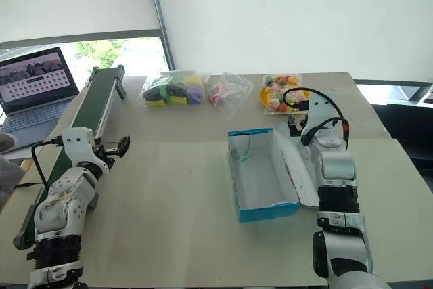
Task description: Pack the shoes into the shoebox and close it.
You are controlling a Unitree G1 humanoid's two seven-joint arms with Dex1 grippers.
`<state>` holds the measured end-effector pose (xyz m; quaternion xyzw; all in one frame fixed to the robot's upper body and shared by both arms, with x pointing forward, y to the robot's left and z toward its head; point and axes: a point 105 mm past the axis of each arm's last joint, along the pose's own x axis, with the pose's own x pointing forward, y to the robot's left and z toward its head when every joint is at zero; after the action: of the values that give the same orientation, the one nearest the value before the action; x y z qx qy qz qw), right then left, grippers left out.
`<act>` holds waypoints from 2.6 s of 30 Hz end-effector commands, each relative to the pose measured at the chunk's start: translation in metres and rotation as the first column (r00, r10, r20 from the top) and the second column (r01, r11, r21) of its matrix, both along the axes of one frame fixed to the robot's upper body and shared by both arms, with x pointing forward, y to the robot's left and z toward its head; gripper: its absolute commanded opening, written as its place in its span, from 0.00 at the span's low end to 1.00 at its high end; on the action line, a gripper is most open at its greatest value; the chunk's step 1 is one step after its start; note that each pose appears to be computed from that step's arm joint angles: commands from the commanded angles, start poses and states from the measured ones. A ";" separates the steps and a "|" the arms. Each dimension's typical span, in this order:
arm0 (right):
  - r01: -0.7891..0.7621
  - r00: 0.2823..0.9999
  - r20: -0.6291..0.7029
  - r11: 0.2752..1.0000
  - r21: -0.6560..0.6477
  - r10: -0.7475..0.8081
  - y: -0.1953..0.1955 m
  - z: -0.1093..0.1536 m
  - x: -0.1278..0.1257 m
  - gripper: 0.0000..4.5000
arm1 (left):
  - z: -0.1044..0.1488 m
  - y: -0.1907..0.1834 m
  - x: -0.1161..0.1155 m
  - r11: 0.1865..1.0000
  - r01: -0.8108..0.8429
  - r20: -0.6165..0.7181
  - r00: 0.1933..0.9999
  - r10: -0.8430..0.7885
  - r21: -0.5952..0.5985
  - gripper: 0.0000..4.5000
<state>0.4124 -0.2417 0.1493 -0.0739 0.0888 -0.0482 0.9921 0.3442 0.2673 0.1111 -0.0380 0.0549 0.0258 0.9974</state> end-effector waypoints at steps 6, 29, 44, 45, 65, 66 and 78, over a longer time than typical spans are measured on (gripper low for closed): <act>-0.745 0.651 0.213 0.667 -0.009 0.729 0.169 0.079 -0.042 1.00 | 0.010 0.032 -0.010 0.993 -0.108 0.046 0.993 0.110 -0.038 1.00; -0.994 0.070 -0.053 0.074 0.079 0.996 0.245 0.020 -0.133 1.00 | -0.004 0.104 -0.059 0.960 -0.278 -0.125 0.954 0.273 -0.027 1.00; -0.978 0.182 0.011 0.180 0.102 0.983 0.233 0.035 -0.127 1.00 | -0.005 0.105 -0.051 0.967 -0.252 -0.199 0.947 0.253 0.028 1.00; -0.977 0.188 0.012 0.186 0.103 0.982 0.233 0.035 -0.127 1.00 | -0.005 0.105 -0.051 0.968 -0.248 -0.206 0.946 0.251 0.039 1.00; -0.968 0.227 0.039 0.221 0.115 0.973 0.231 0.037 -0.126 1.00 | -0.023 0.105 -0.049 0.972 -0.231 -0.277 0.933 0.230 0.028 1.00; -0.968 0.228 0.041 0.222 0.115 0.973 0.231 0.037 -0.126 1.00 | -0.024 0.105 -0.048 0.972 -0.231 -0.278 0.933 0.230 0.029 1.00; -0.967 0.238 0.054 0.230 0.111 0.970 0.232 0.041 -0.126 1.00 | -0.029 0.100 -0.043 0.978 -0.204 -0.299 0.931 0.211 0.055 1.00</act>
<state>0.2895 -0.0092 0.1741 -0.0558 0.0705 0.5786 0.8107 0.2970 0.3688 0.0776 -0.0377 0.2055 0.1415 0.9676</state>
